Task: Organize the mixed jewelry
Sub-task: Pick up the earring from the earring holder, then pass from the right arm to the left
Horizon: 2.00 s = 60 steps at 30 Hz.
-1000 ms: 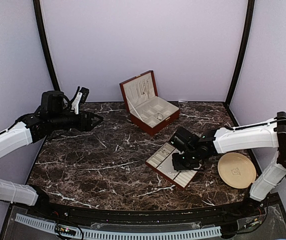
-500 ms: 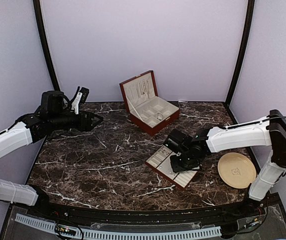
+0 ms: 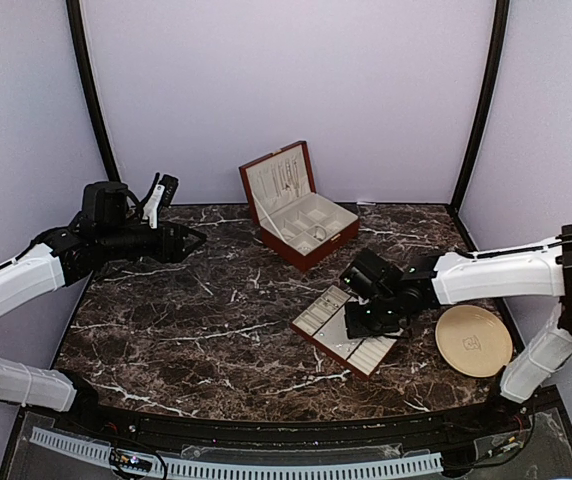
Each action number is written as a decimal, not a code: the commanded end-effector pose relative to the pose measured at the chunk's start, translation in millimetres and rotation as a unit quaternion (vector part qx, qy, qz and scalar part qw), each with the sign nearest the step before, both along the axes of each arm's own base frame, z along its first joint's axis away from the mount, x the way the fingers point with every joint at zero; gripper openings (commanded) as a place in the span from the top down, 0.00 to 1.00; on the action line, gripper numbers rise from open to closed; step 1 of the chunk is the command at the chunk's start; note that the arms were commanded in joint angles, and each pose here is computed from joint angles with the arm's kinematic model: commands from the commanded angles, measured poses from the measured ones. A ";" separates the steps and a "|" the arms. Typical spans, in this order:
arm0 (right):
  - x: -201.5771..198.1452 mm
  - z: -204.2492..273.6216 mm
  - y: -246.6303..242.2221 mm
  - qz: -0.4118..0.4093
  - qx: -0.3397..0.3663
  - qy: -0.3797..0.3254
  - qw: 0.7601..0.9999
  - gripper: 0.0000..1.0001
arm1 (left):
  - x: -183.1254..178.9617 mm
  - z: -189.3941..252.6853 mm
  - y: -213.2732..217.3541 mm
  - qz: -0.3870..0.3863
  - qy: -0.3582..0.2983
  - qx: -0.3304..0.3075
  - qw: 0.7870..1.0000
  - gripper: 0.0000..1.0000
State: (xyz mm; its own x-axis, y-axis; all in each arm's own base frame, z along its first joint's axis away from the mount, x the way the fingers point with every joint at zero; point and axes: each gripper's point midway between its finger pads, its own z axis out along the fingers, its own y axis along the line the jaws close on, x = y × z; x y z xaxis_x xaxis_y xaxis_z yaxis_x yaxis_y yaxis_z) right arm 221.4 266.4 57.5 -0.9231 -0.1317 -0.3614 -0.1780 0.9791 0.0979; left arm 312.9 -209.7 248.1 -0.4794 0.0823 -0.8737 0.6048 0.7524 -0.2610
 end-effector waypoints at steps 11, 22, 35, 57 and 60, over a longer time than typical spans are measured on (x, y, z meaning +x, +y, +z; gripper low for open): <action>-4.5 32.7 18.1 -0.101 0.406 0.052 0.907 1.00 | -2.2 4.3 -0.7 -0.003 -0.007 -0.011 1.000 0.38; -1.9 27.1 -0.4 -0.149 0.436 0.045 0.886 1.00 | -2.8 5.4 -0.8 -0.004 -0.009 -0.011 1.000 0.38; -16.6 97.4 19.0 -0.068 0.559 0.080 0.822 1.00 | -50.9 44.5 -51.9 -0.140 -0.106 -0.069 0.982 0.38; -46.8 222.6 31.1 0.087 0.669 0.062 0.736 1.00 | -114.7 16.9 -252.1 -0.250 -0.287 -0.072 0.922 0.51; -49.1 223.3 30.7 0.090 0.675 0.067 0.730 1.00 | -113.8 17.0 -263.9 -0.256 -0.285 -0.072 0.921 0.52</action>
State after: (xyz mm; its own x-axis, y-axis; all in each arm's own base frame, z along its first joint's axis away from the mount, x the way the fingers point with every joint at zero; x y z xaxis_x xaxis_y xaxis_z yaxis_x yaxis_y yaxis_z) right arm 179.7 297.3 259.6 -0.9757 0.1669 -0.1422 -0.1429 0.0077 0.9897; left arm 194.5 -462.3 231.9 0.0634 0.1142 -0.9914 0.9503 0.2965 0.0949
